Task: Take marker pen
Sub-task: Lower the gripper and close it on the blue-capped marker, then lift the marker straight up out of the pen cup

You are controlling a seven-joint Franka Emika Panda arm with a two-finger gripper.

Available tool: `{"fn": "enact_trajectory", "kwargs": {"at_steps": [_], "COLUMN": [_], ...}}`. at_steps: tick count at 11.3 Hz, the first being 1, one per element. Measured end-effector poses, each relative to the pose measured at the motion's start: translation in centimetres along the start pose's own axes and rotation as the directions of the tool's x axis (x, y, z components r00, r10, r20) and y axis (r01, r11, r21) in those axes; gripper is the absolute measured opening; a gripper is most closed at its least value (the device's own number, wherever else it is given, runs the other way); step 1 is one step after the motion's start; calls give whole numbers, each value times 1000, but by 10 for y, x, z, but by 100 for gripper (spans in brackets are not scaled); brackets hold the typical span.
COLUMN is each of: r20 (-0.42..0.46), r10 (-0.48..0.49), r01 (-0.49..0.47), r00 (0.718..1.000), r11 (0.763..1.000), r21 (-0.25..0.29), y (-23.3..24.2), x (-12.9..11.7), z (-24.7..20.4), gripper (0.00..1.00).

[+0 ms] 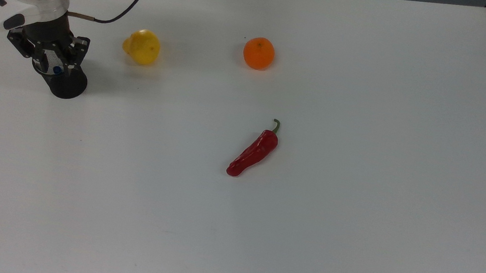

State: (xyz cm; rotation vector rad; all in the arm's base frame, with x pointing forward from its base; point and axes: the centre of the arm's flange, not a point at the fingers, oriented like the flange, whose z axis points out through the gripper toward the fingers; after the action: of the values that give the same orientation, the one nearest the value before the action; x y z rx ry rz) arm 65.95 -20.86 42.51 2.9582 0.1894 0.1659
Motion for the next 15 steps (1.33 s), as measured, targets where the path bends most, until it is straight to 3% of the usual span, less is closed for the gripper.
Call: {"fn": "enact_trajectory", "kwargs": {"at_steps": [1, 4, 8, 11, 13, 15], "r20": [1, 0, -8, -51, -123, -213], "r10": [0, -1, -5, 18, 72, 175], "r01": [0, 1, 5, -19, -72, -159], "r00": [1000, 1000, 1000, 999, 990, 961], "r11": [1000, 1000, 1000, 999, 997, 983], "r21": [0, -1, -6, -27, 5, 90], "y": [0, 0, 3, 19, 32, 51], "x": [0, 1, 2, 2, -1, -13], "z": [1, 1, -3, -31, -63, -102], "gripper": [32, 18, 17, 17, 17, 17]}}
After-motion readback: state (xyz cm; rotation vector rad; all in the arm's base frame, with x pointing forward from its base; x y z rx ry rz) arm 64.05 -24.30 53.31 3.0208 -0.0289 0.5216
